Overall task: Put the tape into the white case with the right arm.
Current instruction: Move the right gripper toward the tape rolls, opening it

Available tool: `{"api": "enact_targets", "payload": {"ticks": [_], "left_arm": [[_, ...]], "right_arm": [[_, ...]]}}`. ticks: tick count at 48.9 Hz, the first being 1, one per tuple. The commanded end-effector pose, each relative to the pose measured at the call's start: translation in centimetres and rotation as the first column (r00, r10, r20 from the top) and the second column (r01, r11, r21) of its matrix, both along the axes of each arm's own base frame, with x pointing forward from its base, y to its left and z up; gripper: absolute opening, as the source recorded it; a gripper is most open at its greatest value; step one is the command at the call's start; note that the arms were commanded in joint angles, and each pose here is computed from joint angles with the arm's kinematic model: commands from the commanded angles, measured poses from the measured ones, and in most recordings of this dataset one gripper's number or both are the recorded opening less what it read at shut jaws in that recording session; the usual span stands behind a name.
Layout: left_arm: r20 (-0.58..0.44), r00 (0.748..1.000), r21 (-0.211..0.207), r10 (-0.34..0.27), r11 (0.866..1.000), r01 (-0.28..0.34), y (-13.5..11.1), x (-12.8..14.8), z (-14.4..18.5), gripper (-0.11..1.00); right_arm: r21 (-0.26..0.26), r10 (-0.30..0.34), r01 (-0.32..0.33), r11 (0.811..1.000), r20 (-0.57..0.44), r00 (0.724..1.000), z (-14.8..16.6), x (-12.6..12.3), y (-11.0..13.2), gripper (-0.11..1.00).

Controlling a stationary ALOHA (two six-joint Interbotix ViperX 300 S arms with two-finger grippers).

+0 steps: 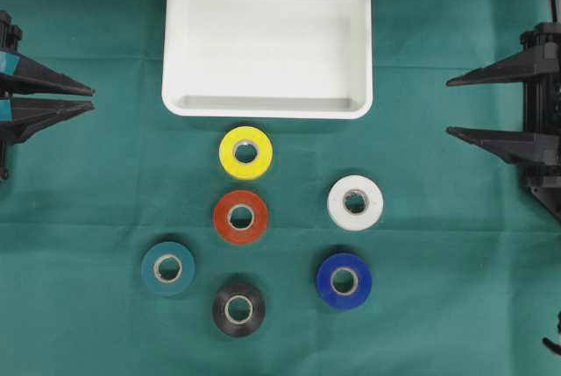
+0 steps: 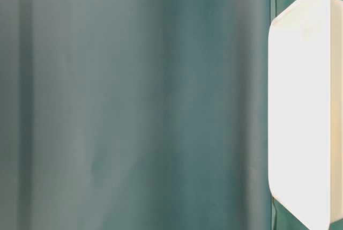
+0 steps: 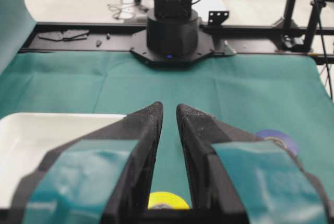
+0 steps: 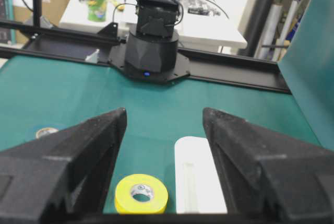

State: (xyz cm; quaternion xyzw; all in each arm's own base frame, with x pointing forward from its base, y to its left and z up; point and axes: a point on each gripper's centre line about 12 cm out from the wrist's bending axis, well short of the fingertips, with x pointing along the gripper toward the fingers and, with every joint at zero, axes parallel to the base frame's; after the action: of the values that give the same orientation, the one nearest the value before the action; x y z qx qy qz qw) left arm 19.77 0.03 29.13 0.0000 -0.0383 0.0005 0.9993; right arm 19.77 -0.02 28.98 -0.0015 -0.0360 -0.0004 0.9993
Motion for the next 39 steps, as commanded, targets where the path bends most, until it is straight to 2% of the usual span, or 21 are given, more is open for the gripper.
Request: {"api": "enact_targets", "payload": {"ticks": [1,3,6,9,14,24,33,39], "left_arm": [[0.008,1.0,-0.03,0.006,1.0,-0.006,0.1,0.3,0.3,0.24],[0.008,1.0,-0.032,0.008,0.999,-0.008,0.1,0.3,0.3,0.22],[0.002,1.0,-0.033,0.006,0.999,-0.006,0.1,0.3,0.1,0.09],[-0.003,1.0,-0.033,0.008,0.999,-0.008,0.1,0.2,-0.1,0.01],[-0.014,1.0,-0.033,0.008,0.999,-0.008,0.1,0.2,-0.5,0.01],[-0.052,0.999,-0.033,0.008,0.999,-0.009,0.1,-0.1,-2.1,0.01],[-0.112,0.994,-0.032,0.006,0.999,-0.01,0.1,-0.8,-4.6,0.01],[-0.125,0.992,-0.032,0.0,0.999,-0.004,0.0,-0.9,-5.0,0.01]], "right_arm": [[0.011,-0.004,0.004,1.0,0.0,1.0,0.0,0.1,-0.1,0.24],[0.014,-0.002,0.002,1.0,-0.006,1.0,-0.2,0.0,0.0,0.22],[0.02,-0.003,0.003,1.0,-0.009,1.0,-0.6,-0.3,-0.1,0.09],[0.027,-0.002,0.002,1.0,-0.003,1.0,-0.6,-0.6,-0.1,0.0],[0.034,0.0,0.0,0.999,-0.009,1.0,-1.0,-1.1,0.0,-0.09],[0.057,0.0,0.008,0.998,-0.147,0.989,-4.1,-1.4,-0.1,-0.1],[0.081,0.003,0.012,0.997,-0.181,0.983,-6.0,-1.7,-0.1,-0.09],[0.081,0.003,0.013,0.997,-0.201,0.98,-6.9,-2.0,0.0,0.0]]}}
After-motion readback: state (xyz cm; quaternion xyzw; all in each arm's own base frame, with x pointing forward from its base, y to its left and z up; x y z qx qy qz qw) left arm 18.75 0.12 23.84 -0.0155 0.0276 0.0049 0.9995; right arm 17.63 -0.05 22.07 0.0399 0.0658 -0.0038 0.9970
